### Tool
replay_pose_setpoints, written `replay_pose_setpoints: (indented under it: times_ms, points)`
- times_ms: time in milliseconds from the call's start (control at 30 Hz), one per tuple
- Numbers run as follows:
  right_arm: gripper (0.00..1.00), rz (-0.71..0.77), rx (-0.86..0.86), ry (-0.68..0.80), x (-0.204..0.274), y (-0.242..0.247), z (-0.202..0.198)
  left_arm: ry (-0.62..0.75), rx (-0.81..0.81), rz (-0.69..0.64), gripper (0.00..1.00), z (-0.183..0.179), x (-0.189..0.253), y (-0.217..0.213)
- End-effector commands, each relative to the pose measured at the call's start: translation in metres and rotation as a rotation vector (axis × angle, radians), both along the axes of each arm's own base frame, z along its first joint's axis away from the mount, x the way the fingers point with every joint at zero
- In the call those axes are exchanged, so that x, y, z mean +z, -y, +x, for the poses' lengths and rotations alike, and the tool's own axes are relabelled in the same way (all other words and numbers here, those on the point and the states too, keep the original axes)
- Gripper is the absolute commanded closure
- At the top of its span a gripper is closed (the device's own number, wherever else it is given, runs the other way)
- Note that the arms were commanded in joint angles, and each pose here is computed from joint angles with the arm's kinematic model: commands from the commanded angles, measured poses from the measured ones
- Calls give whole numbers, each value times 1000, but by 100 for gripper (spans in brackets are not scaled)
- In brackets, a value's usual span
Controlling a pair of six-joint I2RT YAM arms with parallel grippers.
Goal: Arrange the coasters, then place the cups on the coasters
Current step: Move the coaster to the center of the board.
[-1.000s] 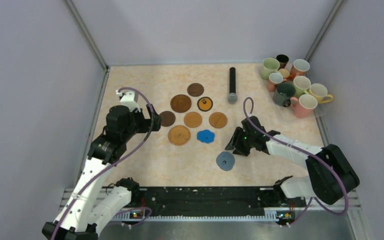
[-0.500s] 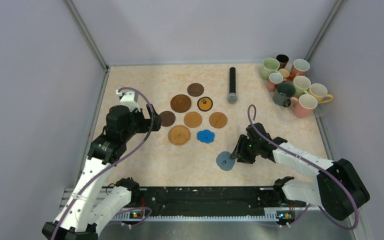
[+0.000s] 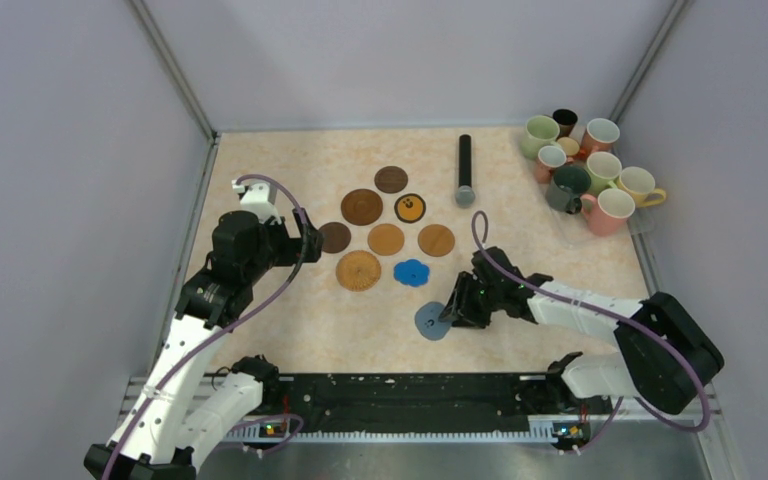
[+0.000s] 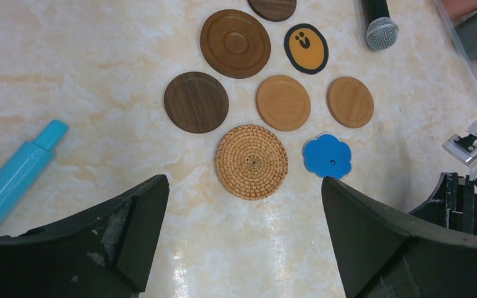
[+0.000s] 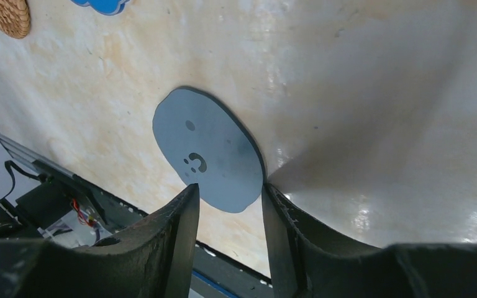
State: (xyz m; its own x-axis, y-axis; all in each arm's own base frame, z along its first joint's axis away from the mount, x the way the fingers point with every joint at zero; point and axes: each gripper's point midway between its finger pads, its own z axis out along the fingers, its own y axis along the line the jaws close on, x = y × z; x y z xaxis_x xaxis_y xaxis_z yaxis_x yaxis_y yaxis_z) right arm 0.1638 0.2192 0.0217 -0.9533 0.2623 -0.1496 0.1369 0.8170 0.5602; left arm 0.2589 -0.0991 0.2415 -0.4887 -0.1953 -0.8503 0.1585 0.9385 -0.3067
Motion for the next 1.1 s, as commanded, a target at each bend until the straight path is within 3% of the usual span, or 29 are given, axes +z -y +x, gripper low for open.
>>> replay_pose_setpoints:
  times_ms: [0, 567, 1067]
  points:
    - [57, -104, 2, -42, -23, 5, -4, 43, -19, -15, 1, 4, 10, 5]
    - [59, -93, 89, -51, -27, -51, 4, 46, -10, -11, 1, 3, 10, 2]
    - [59, -122, 113, -87, -33, -22, -31, 50, -6, -8, 1, 3, 11, 1]
